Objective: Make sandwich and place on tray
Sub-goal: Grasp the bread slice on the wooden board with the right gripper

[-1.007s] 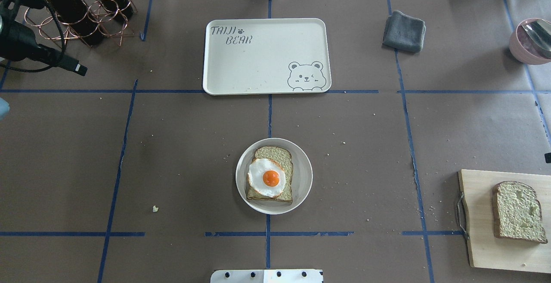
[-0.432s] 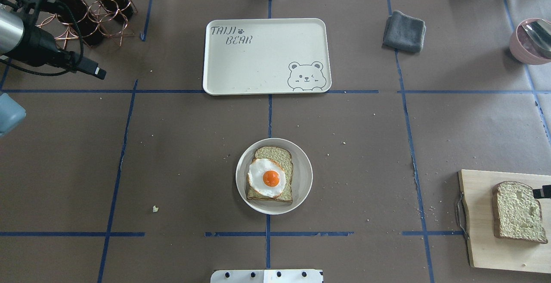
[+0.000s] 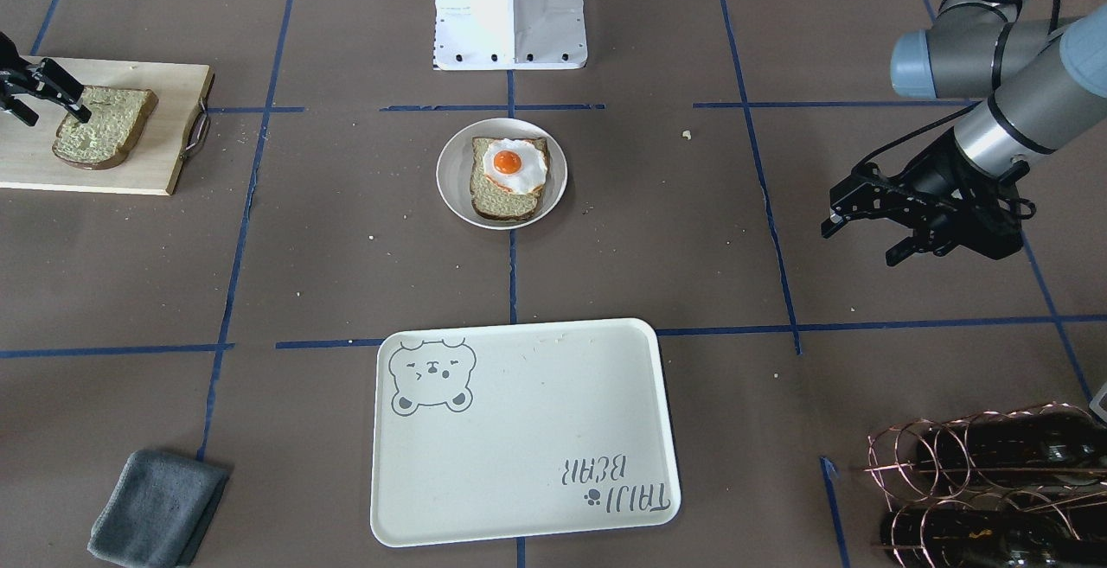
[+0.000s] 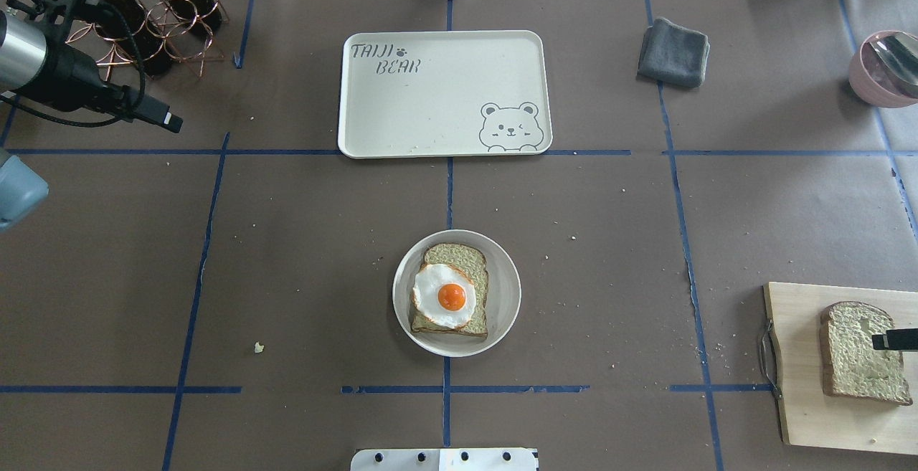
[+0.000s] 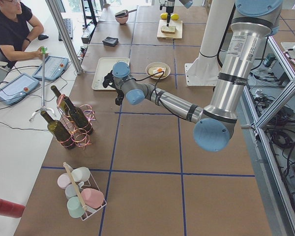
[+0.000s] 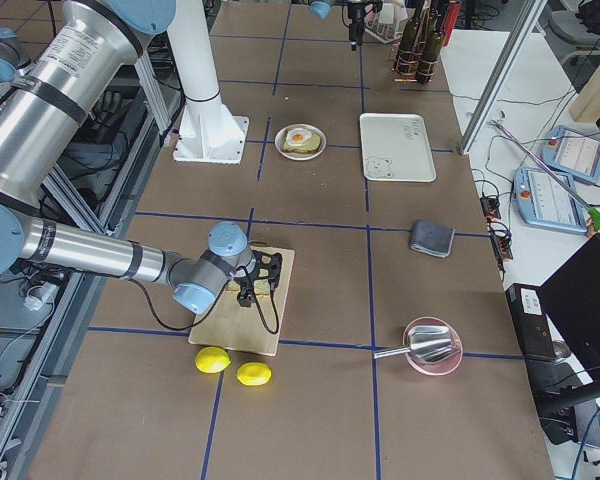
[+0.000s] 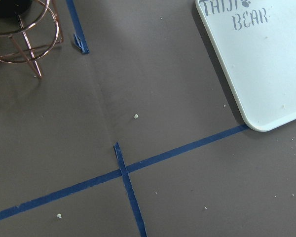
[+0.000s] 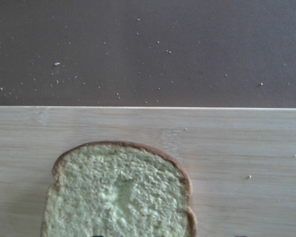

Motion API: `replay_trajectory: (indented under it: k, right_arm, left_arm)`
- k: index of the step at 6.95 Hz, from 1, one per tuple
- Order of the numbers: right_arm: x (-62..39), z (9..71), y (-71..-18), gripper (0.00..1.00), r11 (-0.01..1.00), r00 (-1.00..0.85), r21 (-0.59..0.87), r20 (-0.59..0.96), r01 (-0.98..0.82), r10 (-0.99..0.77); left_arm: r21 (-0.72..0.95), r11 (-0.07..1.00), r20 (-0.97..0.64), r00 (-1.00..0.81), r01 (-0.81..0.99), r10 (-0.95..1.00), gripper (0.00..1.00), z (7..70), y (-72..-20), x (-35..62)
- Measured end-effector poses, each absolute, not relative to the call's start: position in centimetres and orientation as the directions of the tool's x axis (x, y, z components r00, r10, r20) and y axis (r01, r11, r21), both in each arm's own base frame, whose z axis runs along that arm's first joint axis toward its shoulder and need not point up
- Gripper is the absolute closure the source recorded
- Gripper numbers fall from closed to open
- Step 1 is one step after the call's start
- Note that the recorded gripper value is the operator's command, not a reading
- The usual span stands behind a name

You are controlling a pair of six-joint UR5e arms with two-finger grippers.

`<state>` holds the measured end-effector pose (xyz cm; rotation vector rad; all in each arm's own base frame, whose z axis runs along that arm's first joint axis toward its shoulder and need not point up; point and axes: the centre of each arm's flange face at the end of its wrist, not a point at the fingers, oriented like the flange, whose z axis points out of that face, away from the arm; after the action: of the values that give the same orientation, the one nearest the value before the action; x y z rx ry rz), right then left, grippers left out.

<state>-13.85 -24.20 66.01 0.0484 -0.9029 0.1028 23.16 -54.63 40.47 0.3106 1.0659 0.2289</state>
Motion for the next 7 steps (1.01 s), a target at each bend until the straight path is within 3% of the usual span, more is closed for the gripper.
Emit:
replay_trajectory:
  k: [4, 7]
  right_arm:
    - [-14.25, 66.43, -23.67, 0.50, 0.995, 0.618, -0.015, 0.783, -0.102, 0.075]
    - [-14.11, 66.60, -23.39, 0.50, 0.995, 0.620, -0.025, 0.781, -0.097, 0.080]
  left_arm:
    - [0.358, 0.933, -0.820, 0.466, -0.035, 0.332, 0.00, 40.48, -54.64, 23.20]
    - [0.358, 0.933, -0.820, 0.466, -0.035, 0.332, 0.00, 40.53, -54.65, 23.21]
